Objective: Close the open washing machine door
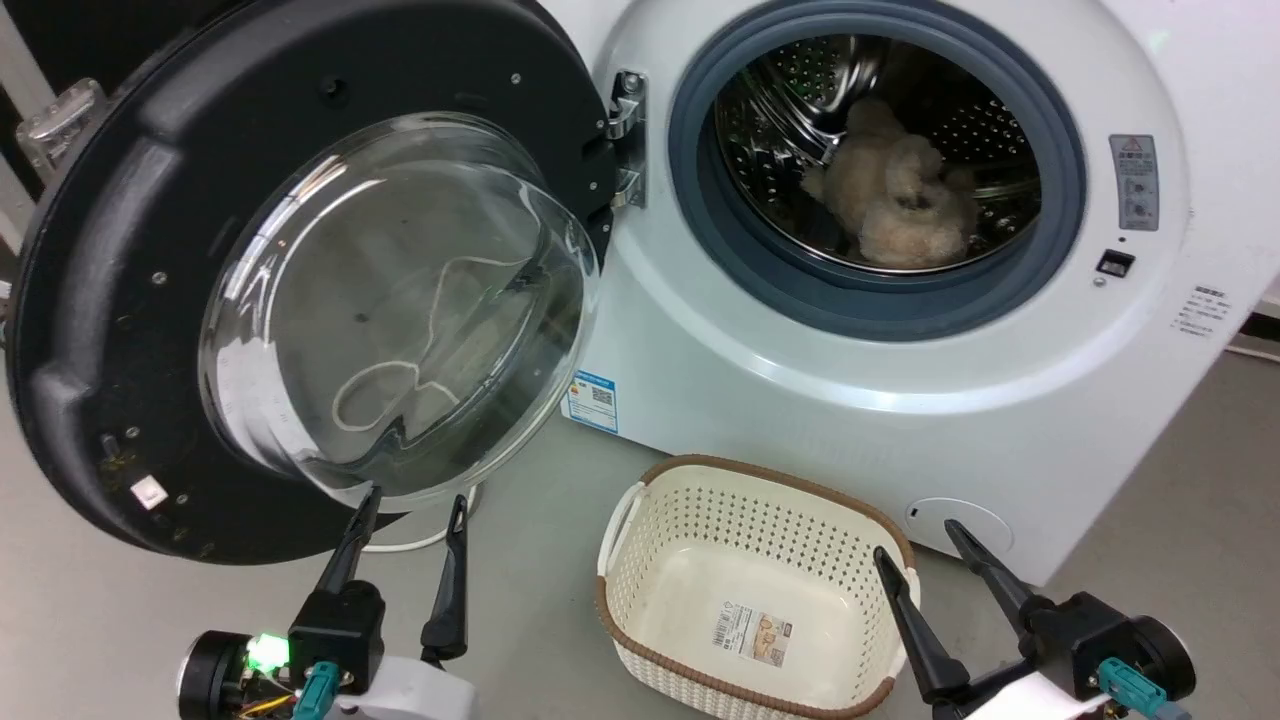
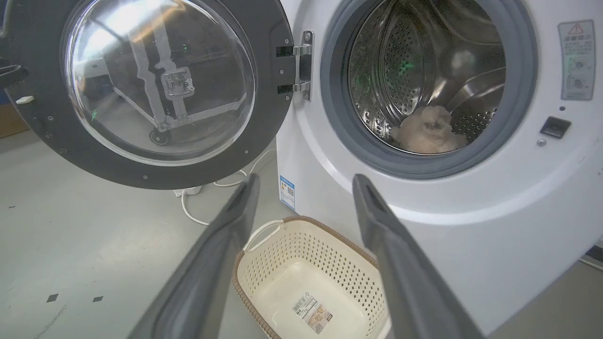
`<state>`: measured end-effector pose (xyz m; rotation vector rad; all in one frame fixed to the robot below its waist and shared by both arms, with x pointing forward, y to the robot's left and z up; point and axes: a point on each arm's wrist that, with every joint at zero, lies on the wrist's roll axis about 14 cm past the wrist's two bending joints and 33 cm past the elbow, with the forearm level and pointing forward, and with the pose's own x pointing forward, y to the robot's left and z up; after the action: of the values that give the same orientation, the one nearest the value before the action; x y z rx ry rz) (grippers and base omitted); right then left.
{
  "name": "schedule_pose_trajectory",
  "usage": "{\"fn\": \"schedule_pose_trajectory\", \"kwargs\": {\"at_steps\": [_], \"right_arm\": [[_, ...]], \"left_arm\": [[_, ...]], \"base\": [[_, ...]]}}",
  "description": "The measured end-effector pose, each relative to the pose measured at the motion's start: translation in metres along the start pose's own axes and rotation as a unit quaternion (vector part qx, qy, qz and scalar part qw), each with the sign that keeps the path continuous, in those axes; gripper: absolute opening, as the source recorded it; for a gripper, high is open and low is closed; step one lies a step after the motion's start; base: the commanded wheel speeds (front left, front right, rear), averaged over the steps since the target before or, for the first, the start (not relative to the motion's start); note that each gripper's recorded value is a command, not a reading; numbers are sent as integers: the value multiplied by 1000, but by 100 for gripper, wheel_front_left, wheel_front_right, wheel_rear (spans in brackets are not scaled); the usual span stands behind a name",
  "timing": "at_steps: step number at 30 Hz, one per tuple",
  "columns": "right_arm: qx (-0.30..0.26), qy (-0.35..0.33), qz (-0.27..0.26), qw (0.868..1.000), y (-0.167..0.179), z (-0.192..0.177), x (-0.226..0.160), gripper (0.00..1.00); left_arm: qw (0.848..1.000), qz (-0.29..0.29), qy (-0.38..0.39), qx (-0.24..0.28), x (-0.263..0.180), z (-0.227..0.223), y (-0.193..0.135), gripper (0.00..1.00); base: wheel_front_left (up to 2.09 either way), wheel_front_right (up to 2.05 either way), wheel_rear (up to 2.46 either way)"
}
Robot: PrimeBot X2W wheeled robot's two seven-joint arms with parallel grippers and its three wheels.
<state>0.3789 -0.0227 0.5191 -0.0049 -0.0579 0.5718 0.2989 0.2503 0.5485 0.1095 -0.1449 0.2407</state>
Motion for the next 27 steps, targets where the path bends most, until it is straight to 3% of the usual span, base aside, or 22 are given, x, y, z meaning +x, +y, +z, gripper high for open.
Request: {"fn": "schedule_pose_trajectory", "kwargs": {"at_steps": [23, 24, 27], "right_arm": [[7, -8, 72, 997, 41, -4, 15, 100], [8, -9, 80, 997, 46, -5, 16, 100], [10, -10, 87, 996, 51, -5, 17, 100]], "left_arm": [[999, 49, 1, 2, -26, -7, 29, 100], [999, 50, 4, -4, -29, -10, 30, 0], [999, 50, 10, -10, -34, -15, 30, 0]], "base": [[0, 0, 0], [0, 0, 0], [0, 0, 0]]}}
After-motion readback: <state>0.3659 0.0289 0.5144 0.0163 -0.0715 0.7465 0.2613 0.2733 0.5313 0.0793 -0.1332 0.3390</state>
